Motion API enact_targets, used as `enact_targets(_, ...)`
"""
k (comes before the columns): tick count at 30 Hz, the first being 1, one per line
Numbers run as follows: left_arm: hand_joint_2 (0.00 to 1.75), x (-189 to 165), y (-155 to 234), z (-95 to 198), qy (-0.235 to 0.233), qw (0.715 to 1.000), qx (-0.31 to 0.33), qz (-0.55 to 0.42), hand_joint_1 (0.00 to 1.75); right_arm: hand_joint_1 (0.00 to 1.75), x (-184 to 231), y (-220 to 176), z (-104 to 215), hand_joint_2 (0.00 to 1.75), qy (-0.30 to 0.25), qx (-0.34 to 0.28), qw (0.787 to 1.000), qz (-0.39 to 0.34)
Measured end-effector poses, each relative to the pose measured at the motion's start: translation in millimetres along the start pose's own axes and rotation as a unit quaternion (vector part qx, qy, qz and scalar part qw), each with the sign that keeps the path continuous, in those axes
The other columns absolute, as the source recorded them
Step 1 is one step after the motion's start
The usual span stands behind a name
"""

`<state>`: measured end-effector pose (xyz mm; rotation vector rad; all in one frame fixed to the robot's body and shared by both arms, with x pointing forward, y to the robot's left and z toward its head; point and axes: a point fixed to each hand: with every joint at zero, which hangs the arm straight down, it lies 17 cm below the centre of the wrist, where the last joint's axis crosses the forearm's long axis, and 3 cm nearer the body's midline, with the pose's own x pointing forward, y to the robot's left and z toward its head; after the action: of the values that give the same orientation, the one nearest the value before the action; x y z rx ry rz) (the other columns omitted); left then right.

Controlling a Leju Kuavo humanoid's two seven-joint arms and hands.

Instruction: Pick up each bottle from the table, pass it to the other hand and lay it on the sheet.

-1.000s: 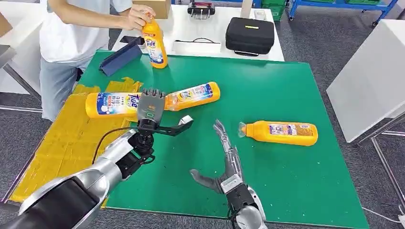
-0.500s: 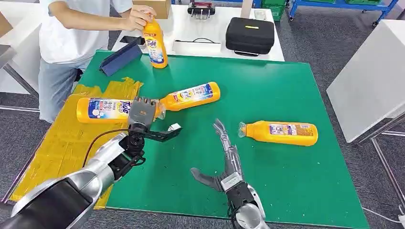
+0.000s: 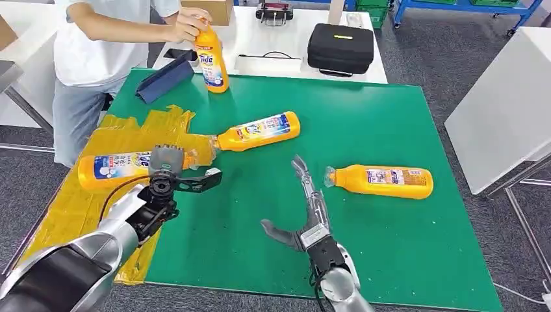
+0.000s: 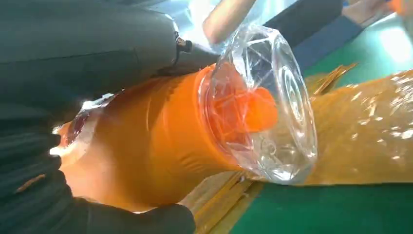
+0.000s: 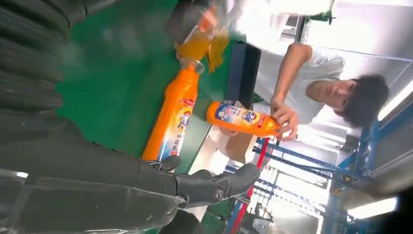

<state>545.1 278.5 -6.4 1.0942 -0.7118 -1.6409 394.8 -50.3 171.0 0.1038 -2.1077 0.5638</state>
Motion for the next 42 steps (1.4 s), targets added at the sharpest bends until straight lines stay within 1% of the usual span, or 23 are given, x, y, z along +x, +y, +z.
enact_targets(4, 1.75, -4, -5, 0, 0.002, 1.000, 0.002, 0.030, 1.75, 0.00, -2, 0, -2, 1.75, 0.001, -0.001, 1.000, 0.000)
enact_targets(10, 1.75, 3, 0, -1, -0.023, 0.995, 0.017, 0.097, 1.75, 0.00, -2, 2, -1, 1.75, 0.002, 0.000, 1.000, -0.002)
enact_targets(13, 1.75, 8, 4, -1, -0.028, 0.992, 0.020, 0.124, 1.75, 0.00, -2, 3, -1, 1.75, 0.002, 0.003, 1.000, -0.002)
enact_targets(14, 1.75, 8, 4, -1, -0.028, 0.991, 0.021, 0.128, 0.00, 0.00, -2, 4, -1, 1.75, 0.002, 0.003, 1.000, -0.002)
enact_targets(17, 1.75, 14, 9, -1, -0.038, 0.988, 0.028, 0.148, 0.00, 0.00, -2, 4, 0, 1.75, 0.002, 0.004, 1.000, -0.002)
enact_targets(22, 1.75, 39, 36, 2, -0.090, 0.963, 0.061, 0.245, 0.00, 0.00, -3, 7, 5, 1.75, 0.007, 0.006, 1.000, -0.001)
enact_targets(30, 1.75, 49, 48, 3, -0.096, 0.951, 0.069, 0.286, 0.00, 0.00, -3, 8, 9, 1.75, 0.009, 0.006, 1.000, -0.002)
enact_targets(32, 1.75, 54, 55, 5, -0.114, 0.940, 0.079, 0.311, 0.00, 0.00, -3, 8, 9, 1.75, 0.009, 0.006, 1.000, -0.002)
enact_targets(33, 1.75, 61, 66, 7, -0.134, 0.927, 0.092, 0.338, 0.00, 0.00, -3, 8, 10, 1.75, 0.009, 0.007, 1.000, -0.002)
enact_targets(35, 1.75, 72, 93, 15, -0.179, 0.887, 0.125, 0.407, 0.00, 0.00, -4, 9, 11, 1.75, 0.011, 0.008, 1.000, -0.002)
enact_targets(36, 1.75, 77, 110, 20, -0.202, 0.860, 0.144, 0.446, 0.00, 0.00, -4, 10, 12, 1.75, 0.012, 0.009, 1.000, -0.003)
enact_targets(38, 1.75, 82, 137, 28, -0.235, 0.815, 0.169, 0.502, 0.00, 0.00, -5, 11, 15, 1.75, 0.014, 0.009, 1.000, -0.003)
enact_targets(39, 1.75, 84, 150, 32, -0.250, 0.794, 0.180, 0.524, 0.00, 0.00, -5, 11, 17, 1.75, 0.014, 0.008, 1.000, -0.003)
enact_targets(40, 1.75, 87, 166, 39, -0.270, 0.765, 0.192, 0.552, 0.00, 0.00, -5, 11, 18, 1.75, 0.014, 0.008, 1.000, -0.003)
enact_targets(42, 1.75, 88, 189, 49, -0.297, 0.718, 0.211, 0.593, 0.00, 0.00, -5, 11, 21, 1.75, 0.016, 0.007, 1.000, -0.003)
